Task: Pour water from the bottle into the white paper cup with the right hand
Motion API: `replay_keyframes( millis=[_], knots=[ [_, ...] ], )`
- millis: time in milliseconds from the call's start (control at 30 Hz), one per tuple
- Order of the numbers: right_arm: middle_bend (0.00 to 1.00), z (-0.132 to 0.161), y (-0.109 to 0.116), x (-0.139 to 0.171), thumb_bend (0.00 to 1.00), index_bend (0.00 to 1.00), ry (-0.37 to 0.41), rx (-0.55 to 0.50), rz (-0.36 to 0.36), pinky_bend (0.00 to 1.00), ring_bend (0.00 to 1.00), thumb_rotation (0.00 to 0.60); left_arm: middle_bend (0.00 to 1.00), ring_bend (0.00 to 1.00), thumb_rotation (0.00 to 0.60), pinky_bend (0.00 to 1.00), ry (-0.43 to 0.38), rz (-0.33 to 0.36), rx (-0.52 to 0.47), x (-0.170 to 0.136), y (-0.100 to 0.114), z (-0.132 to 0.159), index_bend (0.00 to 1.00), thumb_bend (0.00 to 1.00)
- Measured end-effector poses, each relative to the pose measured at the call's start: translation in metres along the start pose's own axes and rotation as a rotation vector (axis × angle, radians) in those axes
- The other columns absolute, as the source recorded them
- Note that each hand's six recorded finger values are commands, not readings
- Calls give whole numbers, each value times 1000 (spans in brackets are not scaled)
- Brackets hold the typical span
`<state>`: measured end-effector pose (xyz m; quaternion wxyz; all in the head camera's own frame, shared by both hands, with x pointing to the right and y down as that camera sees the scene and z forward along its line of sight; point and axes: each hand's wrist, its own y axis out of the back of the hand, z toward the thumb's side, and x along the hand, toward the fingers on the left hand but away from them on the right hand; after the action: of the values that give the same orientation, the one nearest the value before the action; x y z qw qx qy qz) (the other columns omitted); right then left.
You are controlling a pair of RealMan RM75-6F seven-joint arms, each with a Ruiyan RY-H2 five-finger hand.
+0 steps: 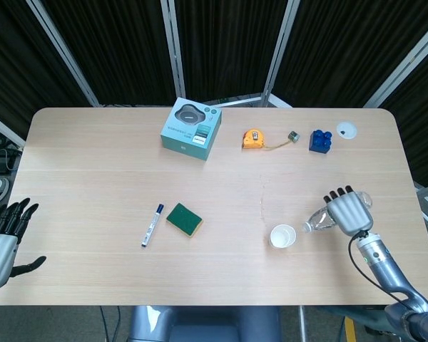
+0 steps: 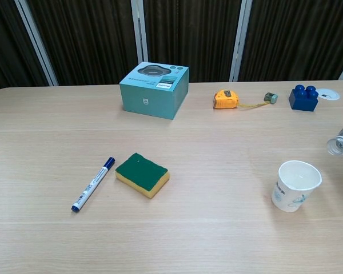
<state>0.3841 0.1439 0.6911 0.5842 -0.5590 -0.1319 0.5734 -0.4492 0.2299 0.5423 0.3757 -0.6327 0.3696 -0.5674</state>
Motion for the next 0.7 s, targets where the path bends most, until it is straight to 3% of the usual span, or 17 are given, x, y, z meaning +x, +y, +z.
replay_keyframes(
  millis=[700],
  knots=[
    [662, 2, 6, 0, 531, 554, -1, 59, -14, 493, 598, 600, 0, 0, 600, 0, 1, -4, -2, 0, 0, 0, 0, 0]
  ],
)
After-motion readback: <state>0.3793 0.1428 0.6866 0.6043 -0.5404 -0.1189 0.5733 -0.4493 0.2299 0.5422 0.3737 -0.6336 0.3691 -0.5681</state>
